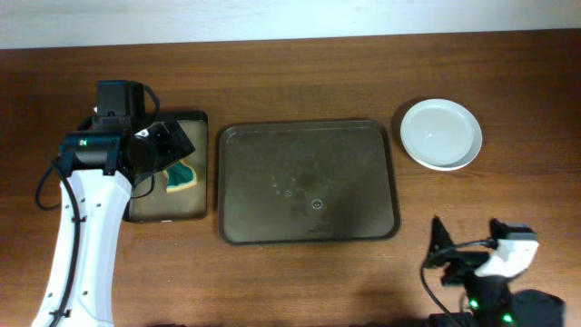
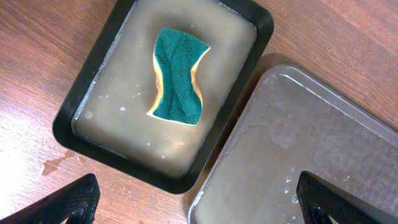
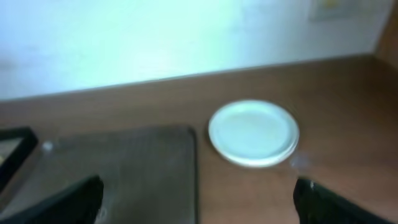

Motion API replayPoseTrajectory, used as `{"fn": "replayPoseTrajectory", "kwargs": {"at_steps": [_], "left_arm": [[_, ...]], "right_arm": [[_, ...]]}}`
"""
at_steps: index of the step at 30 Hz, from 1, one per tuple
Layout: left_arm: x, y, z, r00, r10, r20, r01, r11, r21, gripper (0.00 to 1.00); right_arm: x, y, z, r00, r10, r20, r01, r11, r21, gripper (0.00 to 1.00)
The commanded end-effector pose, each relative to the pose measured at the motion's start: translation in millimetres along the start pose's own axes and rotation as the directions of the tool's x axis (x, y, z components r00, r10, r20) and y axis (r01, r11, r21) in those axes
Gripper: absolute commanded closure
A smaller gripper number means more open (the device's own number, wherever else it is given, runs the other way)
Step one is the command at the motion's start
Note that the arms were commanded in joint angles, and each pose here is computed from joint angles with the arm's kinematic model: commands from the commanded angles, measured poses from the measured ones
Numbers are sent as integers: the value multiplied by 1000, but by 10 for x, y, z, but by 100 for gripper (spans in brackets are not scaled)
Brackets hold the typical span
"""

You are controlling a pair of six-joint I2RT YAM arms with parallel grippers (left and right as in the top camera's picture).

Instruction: Clean dirty plates on tray and stack at the side

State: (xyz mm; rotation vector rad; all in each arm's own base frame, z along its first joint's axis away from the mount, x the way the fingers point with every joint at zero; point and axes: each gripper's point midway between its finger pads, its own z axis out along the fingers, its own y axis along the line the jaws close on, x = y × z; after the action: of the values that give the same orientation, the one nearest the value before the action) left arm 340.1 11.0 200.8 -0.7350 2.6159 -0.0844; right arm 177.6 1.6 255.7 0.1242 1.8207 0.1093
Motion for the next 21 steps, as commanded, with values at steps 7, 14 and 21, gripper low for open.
{"fn": "replayPoseTrajectory", "kwargs": {"at_steps": [7, 14, 21], "left_arm": [[-20, -10, -32, 1000, 5, 6, -5, 1000, 10, 1], [-20, -10, -32, 1000, 5, 6, -5, 1000, 10, 1], [-20, -10, -32, 1000, 5, 6, -5, 1000, 10, 1]], "right_arm": [[171, 53, 408, 987, -18, 160, 29, 997, -69, 2], [398, -19, 656, 983, -37, 177, 46, 998, -47, 2], [670, -34, 858, 981, -37, 190, 50, 997, -63, 2]]}}
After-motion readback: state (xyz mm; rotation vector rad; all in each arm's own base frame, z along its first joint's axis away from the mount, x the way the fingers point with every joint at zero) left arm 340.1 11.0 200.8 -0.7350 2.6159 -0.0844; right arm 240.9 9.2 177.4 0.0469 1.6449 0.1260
